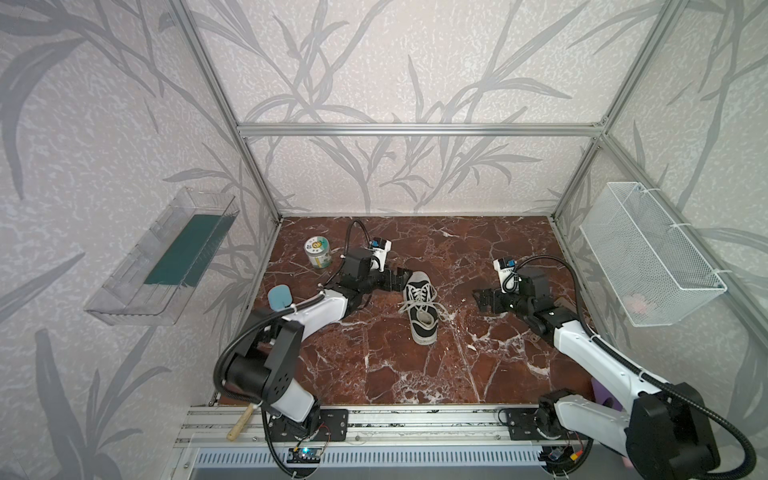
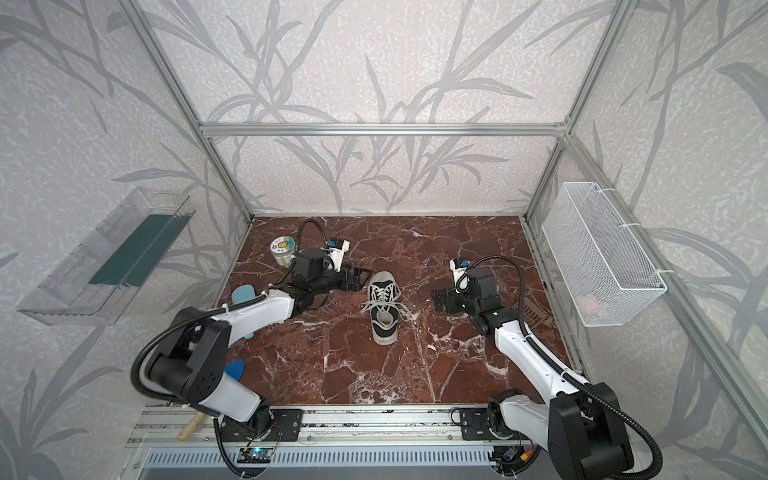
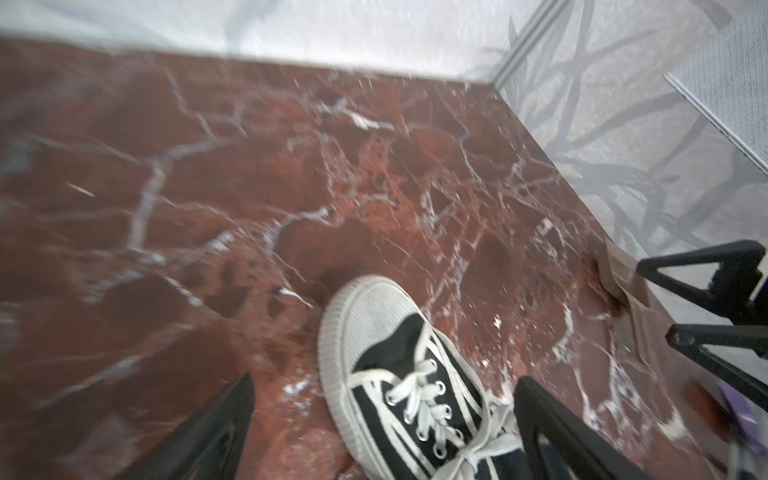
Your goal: Tie the shoes
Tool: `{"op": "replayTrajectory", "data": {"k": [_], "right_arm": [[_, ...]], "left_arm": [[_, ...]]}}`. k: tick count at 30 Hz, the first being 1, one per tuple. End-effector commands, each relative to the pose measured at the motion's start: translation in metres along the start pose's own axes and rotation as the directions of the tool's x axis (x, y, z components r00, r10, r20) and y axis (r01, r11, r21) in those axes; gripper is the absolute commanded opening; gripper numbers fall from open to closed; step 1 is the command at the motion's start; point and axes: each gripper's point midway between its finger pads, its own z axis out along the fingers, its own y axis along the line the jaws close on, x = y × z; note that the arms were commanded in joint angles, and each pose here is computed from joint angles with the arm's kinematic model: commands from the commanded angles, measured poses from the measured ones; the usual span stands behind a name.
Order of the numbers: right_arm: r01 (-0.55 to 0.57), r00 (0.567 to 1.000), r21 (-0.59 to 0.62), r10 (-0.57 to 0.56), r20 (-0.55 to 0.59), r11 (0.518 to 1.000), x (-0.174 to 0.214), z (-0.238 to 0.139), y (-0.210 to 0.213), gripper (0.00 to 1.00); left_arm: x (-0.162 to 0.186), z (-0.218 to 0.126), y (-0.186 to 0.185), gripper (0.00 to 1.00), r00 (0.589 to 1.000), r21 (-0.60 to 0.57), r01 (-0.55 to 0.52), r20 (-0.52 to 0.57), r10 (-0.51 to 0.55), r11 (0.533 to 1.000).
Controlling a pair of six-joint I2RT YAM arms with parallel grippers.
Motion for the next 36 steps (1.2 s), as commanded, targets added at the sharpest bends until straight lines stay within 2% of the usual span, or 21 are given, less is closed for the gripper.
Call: {"op": "replayTrajectory", "data": {"k": [1,3,5,6,11,13,18,21,23,27,30,32,36], "right_arm": [[0.036,0.994,0.125,-0.049,0.100,0.991,-0.019,0.002,-0.024,0.99],[0.042,0.990,0.188,-0.066,0.127,0.981,-0.023,0.002,-0.036,0.99],[0.039,0.985,0.256,-0.080,0.153,0.966,-0.025,0.002,-0.051,0.99],[0.038,0.984,0.280,-0.085,0.158,0.959,-0.025,0.002,-0.057,0.99],[0.012,0.982,0.394,-0.086,0.170,0.919,-0.019,0.004,-0.089,0.99],[0.012,0.979,0.431,-0.098,0.177,0.902,-0.015,0.006,-0.098,0.99],[0.000,0.971,0.463,-0.110,0.211,0.886,-0.008,0.015,-0.112,0.99],[0.024,0.965,0.456,-0.140,0.223,0.890,-0.016,0.020,-0.111,0.99],[0.038,0.955,0.452,-0.166,0.246,0.891,-0.019,0.025,-0.111,0.99],[0.048,0.951,0.439,-0.176,0.254,0.897,-0.012,0.038,-0.112,0.99],[0.062,0.938,0.421,-0.196,0.284,0.905,-0.008,0.043,-0.109,0.99],[0.065,0.935,0.420,-0.203,0.292,0.905,-0.007,0.044,-0.109,0.99],[0.061,0.943,0.412,-0.187,0.274,0.909,-0.007,0.044,-0.110,0.99]], "left_arm": [[-0.018,-0.039,0.059,0.99,0.984,-0.350,-0.155,0.023,0.174,0.924],[-0.023,-0.063,0.081,0.99,0.966,-0.486,-0.234,-0.016,0.259,0.842],[-0.027,-0.091,0.106,0.99,0.960,-0.628,-0.229,-0.019,0.279,0.743],[-0.028,-0.101,0.116,0.99,0.958,-0.667,-0.222,-0.013,0.286,0.711],[-0.006,-0.128,0.147,0.99,0.958,-0.746,-0.205,-0.020,0.286,0.634],[0.004,-0.137,0.162,0.99,0.965,-0.785,-0.145,0.021,0.260,0.603],[0.032,-0.139,0.188,0.99,0.968,-0.783,-0.001,0.156,0.198,0.622],[0.035,-0.132,0.199,0.99,0.960,-0.796,0.004,0.173,0.221,0.605],[0.034,-0.126,0.200,0.99,0.956,-0.782,-0.006,0.179,0.233,0.623],[0.040,-0.119,0.210,0.99,0.954,-0.789,0.000,0.185,0.237,0.614],[0.052,-0.117,0.214,0.99,0.964,-0.774,0.022,0.185,0.192,0.633],[0.048,-0.113,0.213,0.99,0.951,-0.761,0.012,0.210,0.228,0.649],[0.049,-0.116,0.225,0.99,0.964,-0.776,0.053,0.204,0.170,0.628]]}}
